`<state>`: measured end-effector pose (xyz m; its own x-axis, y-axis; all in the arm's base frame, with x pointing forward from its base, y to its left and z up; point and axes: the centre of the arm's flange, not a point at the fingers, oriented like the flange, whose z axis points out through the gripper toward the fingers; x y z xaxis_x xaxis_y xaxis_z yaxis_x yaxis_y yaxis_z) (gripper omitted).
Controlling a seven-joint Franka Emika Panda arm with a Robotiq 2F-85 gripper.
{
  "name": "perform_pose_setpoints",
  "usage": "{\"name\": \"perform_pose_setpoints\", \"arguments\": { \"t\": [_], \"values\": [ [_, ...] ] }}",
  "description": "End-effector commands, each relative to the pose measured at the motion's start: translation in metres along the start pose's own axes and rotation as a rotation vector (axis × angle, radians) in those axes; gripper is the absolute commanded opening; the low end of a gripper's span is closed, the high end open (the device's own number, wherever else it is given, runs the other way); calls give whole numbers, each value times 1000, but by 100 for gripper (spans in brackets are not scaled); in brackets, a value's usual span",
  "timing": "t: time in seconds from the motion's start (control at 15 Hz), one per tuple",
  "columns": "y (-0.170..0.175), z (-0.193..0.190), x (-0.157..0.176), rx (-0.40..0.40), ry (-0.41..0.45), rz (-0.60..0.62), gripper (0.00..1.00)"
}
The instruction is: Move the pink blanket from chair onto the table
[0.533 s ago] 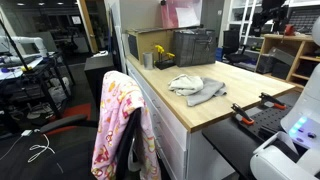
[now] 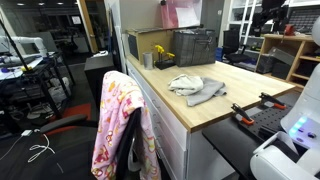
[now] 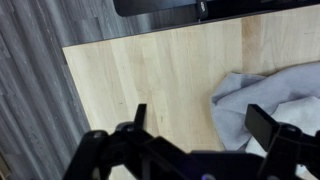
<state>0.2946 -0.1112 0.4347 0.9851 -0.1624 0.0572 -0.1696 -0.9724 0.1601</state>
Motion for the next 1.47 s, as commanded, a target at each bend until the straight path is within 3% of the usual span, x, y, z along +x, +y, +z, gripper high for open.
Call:
{"name": "perform_pose_setpoints", "arguments": {
  "t": [0.0,0.27,0.53,1.4],
  "values": [
    [0,0,0,0,0,0,100],
    [-3,-2,-1,-3,5,1,100],
    [-32,-10,1,-6,22,-6,100],
    [-230,-35,26,49,73,-129,100]
  ]
}}
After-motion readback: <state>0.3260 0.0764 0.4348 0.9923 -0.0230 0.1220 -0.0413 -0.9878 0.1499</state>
